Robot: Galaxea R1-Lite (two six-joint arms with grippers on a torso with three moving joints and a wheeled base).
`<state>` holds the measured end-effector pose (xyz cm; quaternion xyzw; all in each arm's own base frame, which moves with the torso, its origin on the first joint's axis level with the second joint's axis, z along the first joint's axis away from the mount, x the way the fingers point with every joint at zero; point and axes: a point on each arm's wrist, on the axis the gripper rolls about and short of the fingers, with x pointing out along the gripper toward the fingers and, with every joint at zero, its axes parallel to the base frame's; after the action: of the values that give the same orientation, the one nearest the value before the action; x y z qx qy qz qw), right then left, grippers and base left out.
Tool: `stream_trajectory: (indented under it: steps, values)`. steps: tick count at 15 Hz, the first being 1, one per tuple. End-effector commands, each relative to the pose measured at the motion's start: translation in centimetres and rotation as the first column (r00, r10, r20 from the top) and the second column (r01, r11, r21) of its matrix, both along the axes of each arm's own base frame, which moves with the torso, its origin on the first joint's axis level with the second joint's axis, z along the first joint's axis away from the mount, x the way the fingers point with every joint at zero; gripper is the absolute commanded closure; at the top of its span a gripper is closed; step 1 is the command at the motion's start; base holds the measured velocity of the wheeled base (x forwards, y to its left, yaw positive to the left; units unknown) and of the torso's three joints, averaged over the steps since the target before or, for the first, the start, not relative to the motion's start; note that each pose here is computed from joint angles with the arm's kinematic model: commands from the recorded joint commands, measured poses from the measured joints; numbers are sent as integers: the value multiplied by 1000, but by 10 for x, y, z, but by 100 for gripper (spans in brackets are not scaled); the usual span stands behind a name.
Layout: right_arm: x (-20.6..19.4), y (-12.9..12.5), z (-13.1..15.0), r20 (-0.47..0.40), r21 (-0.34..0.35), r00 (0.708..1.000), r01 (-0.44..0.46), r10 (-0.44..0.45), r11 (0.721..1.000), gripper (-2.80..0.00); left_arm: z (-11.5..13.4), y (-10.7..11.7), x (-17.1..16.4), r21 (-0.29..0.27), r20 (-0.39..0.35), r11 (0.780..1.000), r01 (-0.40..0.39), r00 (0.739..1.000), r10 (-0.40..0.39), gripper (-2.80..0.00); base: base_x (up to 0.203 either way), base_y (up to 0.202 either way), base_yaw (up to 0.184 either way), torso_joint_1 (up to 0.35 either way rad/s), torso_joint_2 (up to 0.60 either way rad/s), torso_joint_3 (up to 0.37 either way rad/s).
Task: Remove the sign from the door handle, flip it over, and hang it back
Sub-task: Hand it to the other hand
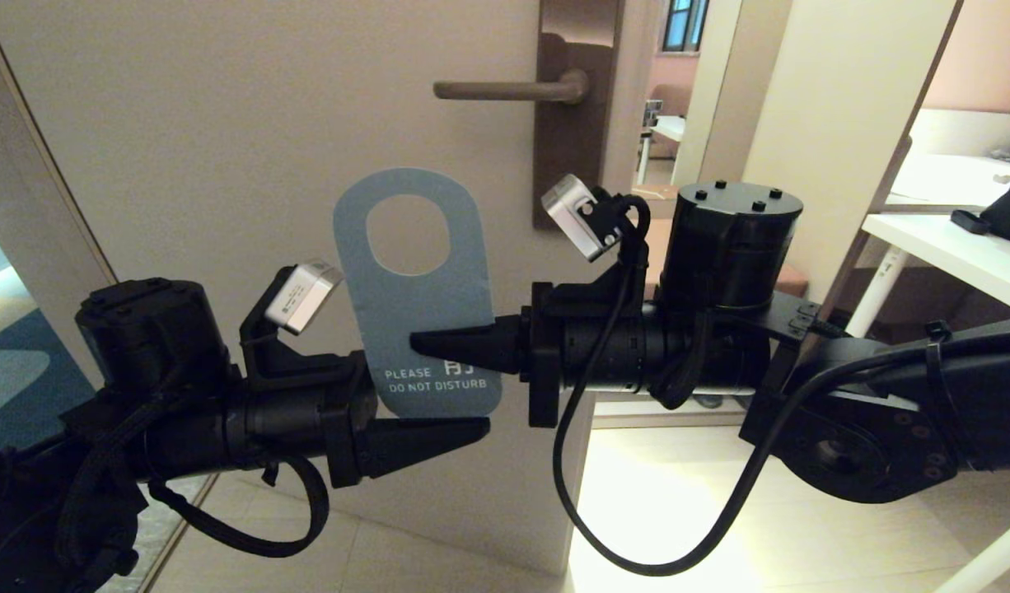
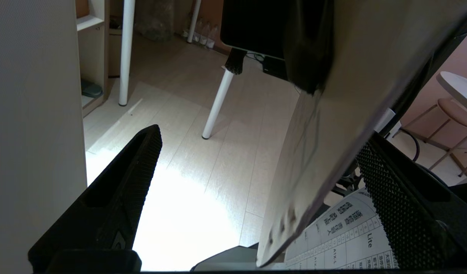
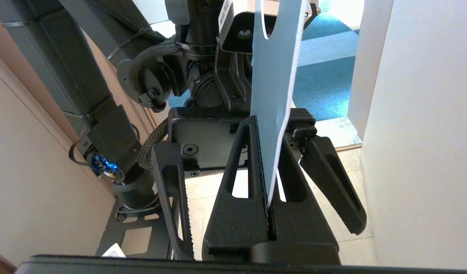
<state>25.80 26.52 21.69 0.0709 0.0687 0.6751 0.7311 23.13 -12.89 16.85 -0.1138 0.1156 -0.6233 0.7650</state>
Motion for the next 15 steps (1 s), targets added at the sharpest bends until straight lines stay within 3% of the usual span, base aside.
stream_trajectory:
  steps: [1, 11, 12, 15]
  values:
    - [0, 0, 0, 2, 3, 1000, -5, 5, 1000, 0, 2, 0, -1, -6, 9, 1000, 5, 1000, -5, -280, 0, 0, 0, 0, 0, 0]
    - [-4, 4, 1, 3, 4, 1000, -20, 20, 1000, 0, 4, 0, -1, -24, 51, 1000, 7, 999, -6, -280, 0, 0, 0, 0, 0, 0]
    - [-5, 4, 1, 3, 4, 1000, -21, 21, 1000, 0, 4, 0, -1, -25, 54, 1000, 7, 999, -6, 0, 0, 0, 0, 0, 0, 0]
    - [-4, 4, 0, 2, 4, 1000, -21, 21, 1000, 0, 5, 0, -1, -26, 46, 1000, 10, 999, -9, 0, 0, 0, 0, 0, 0, 0]
